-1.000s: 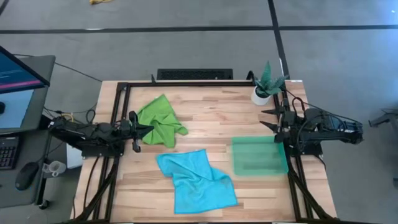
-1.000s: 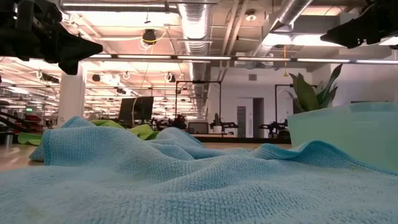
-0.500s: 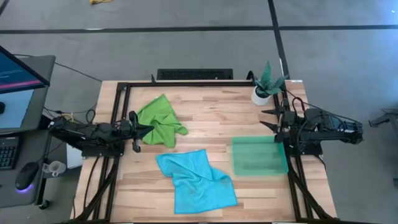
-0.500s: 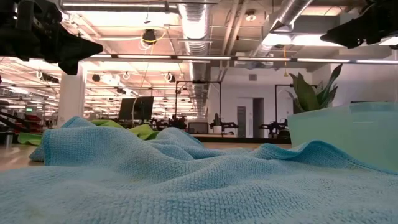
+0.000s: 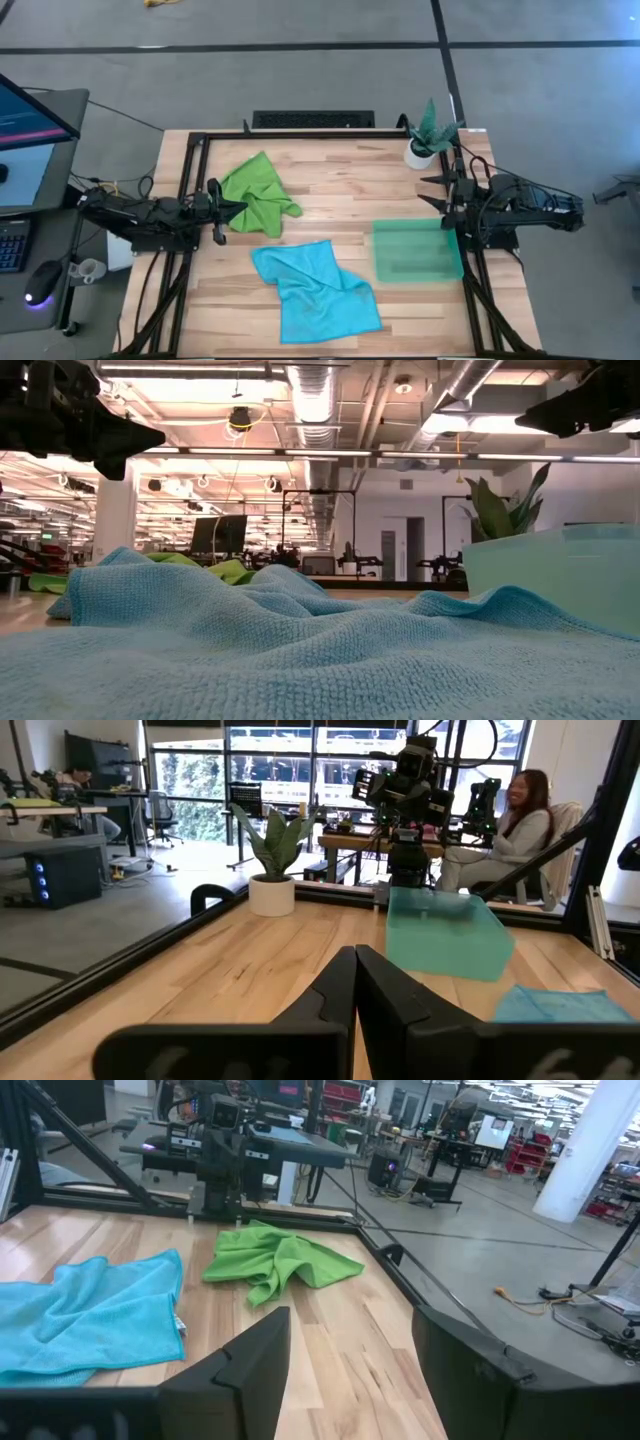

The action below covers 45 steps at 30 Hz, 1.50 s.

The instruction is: Roll microfiber towels into tight, uniform cylinder then place into a basket

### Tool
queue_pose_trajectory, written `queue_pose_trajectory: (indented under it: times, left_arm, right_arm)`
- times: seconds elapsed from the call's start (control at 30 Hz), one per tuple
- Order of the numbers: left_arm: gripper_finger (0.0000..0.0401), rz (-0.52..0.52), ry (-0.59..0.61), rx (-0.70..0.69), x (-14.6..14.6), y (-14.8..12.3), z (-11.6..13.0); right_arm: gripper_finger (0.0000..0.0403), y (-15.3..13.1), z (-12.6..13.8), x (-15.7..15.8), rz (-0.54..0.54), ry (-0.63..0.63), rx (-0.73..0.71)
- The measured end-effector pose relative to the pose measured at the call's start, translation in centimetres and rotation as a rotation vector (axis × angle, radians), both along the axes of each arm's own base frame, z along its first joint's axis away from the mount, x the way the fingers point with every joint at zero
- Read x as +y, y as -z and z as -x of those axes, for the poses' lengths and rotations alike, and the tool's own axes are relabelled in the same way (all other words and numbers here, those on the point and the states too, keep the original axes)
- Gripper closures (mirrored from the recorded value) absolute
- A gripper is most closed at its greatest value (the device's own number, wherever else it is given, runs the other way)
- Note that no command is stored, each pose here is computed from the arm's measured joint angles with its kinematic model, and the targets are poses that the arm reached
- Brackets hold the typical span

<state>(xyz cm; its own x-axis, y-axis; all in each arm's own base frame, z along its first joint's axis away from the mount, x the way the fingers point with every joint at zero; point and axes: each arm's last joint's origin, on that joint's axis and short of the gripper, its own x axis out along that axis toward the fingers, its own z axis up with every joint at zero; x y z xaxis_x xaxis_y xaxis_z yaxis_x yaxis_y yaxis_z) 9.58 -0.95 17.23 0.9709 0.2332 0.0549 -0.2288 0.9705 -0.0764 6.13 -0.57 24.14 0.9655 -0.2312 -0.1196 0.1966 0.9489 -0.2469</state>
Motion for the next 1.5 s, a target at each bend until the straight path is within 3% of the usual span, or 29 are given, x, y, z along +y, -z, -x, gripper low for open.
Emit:
queue_pose_trajectory:
  times: [0.67,0.8,1.0,1.13,1.33,1.5]
  left_arm:
    - [0.0393,0.017,0.016,-0.006,0.0,0.0,0.0]
    - [0.0352,0.023,0.007,-0.007,0.0,0.0,0.0]
    - [0.0247,0.026,-0.064,-0.008,0.2,0.0,0.1]
    - [0.0198,-0.001,-0.066,0.000,0.2,0.0,0.1]
    - [0.0180,-0.041,-0.128,-0.088,0.4,-1.4,0.3]
    - [0.0187,-0.081,-0.157,-0.198,0.8,-5.3,1.3]
  right_arm:
    - [0.0170,0.0,0.0,0.0,0.000,0.000,0.000]
    - [0.0170,0.0,0.0,0.0,0.000,0.000,0.000]
    - [0.0170,0.0,0.0,0.0,0.000,0.000,0.000]
    - [0.0170,0.0,0.0,0.0,0.000,0.000,0.000]
    - [0.0170,0.0,0.0,0.0,0.000,0.000,0.000]
    - [0.0170,0.0,0.0,0.0,0.000,0.000,0.000]
